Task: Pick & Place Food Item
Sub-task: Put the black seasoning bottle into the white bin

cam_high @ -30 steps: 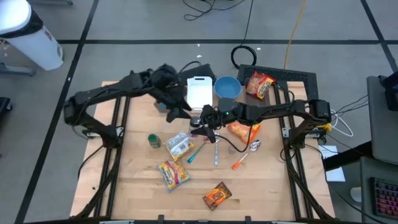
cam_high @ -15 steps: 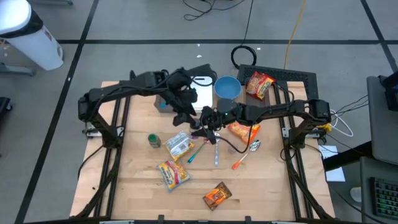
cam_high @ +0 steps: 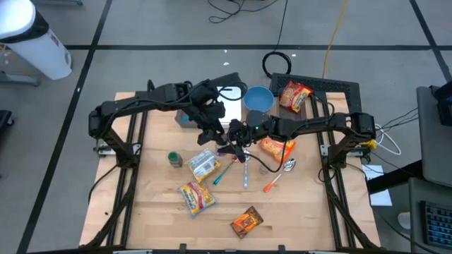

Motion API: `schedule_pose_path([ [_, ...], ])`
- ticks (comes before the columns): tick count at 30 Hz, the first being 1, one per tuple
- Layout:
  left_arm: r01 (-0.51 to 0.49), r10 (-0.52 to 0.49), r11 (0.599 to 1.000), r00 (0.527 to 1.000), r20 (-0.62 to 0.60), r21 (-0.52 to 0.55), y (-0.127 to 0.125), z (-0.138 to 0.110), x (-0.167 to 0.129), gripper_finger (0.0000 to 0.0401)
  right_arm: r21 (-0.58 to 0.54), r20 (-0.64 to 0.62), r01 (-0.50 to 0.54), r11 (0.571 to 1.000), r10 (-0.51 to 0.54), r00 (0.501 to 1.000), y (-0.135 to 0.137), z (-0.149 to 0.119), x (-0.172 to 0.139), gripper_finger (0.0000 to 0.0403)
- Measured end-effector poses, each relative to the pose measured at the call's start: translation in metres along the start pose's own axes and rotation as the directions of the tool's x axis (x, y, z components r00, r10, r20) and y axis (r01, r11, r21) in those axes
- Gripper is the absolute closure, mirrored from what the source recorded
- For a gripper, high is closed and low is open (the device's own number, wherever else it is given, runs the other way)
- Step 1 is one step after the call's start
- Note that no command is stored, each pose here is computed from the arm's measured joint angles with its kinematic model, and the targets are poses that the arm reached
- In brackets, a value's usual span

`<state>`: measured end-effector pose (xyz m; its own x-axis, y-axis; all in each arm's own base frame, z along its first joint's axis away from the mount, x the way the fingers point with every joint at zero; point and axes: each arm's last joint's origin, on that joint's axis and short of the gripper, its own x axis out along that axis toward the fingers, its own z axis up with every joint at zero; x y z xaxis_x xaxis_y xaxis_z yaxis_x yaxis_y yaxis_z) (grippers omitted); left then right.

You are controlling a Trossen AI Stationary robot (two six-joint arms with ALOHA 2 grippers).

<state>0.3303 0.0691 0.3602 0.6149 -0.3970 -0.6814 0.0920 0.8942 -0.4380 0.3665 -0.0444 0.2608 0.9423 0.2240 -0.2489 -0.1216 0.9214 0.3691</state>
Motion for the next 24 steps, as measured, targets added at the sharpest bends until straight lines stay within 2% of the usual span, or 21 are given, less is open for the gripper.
schedule_pose_path([
  [10,-0.113,0.115,0.993,0.991,-0.071,0.036,-0.0011,-0.0066,0.0038,0.0171,0.022,0.007,0.035,0.999,-0.035,0.999,-0.0037,0.0005,-0.0009,0.022],
  [24,-0.131,0.136,0.989,0.987,-0.083,0.062,0.0022,-0.0066,0.0076,0.0171,0.037,0.008,0.034,0.999,-0.035,0.999,-0.0037,0.0001,-0.0008,0.022],
])
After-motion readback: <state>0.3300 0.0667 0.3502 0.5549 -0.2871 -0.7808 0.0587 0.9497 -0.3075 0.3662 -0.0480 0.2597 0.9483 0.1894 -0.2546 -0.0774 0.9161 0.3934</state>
